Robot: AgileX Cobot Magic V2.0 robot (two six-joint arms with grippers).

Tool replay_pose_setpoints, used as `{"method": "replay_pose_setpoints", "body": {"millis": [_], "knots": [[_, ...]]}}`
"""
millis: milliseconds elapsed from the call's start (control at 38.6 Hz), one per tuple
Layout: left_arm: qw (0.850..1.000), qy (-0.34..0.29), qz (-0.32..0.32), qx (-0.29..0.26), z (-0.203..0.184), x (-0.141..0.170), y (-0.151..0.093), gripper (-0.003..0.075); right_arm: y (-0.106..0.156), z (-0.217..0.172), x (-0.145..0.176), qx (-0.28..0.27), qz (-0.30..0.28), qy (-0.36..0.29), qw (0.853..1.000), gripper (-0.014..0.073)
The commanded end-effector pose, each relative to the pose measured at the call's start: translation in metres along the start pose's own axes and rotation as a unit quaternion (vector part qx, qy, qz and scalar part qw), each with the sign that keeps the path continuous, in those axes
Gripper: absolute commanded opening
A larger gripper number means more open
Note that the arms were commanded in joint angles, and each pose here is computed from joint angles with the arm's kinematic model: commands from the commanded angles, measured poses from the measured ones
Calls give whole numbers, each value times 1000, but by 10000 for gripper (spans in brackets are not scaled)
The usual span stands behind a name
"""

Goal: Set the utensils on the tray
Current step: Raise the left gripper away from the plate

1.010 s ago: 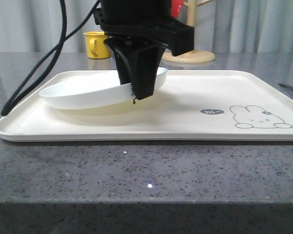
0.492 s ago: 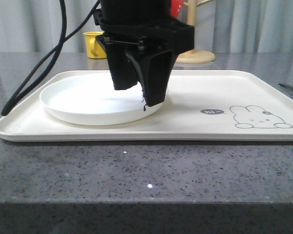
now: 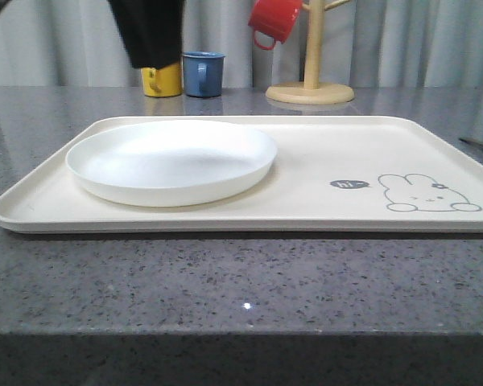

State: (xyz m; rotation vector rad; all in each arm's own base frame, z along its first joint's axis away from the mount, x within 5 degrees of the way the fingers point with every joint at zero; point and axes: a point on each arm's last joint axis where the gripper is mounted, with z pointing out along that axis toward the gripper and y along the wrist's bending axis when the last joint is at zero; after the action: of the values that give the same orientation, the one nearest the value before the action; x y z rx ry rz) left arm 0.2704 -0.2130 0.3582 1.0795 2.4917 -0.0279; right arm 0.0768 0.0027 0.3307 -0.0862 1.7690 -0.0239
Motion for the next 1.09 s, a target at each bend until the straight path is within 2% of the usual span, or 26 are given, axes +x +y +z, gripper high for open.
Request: {"method": "replay_pose_setpoints", "body": {"millis": [0, 181, 311, 440, 725, 829, 1062], "knots": [[995, -82, -51, -23, -41, 18, 26, -18, -2, -2, -17, 7, -2, -52, 999, 642], [978, -146, -146, -42, -59, 68, 60, -18, -2, -2, -17, 7, -2, -52, 999, 642], [953, -198, -214, -77, -73, 110, 77, -18, -2, -2, -17, 7, -2, -52, 999, 642], [924, -261, -252, -121, -83, 149, 77, -18, -2, -2, -17, 7, -2, -52, 999, 642], [847, -441, -231, -187, -93, 228, 23, -18, -2, -2, -17, 7, -2, -52, 999, 642], [823, -482, -221, -201, -91, 257, 4, -18, -2, -2, -17, 7, -2, -52, 999, 642], [786, -541, -205, -218, -81, 302, -28, -18, -2, -2, -17, 7, -2, -52, 999, 642]]}}
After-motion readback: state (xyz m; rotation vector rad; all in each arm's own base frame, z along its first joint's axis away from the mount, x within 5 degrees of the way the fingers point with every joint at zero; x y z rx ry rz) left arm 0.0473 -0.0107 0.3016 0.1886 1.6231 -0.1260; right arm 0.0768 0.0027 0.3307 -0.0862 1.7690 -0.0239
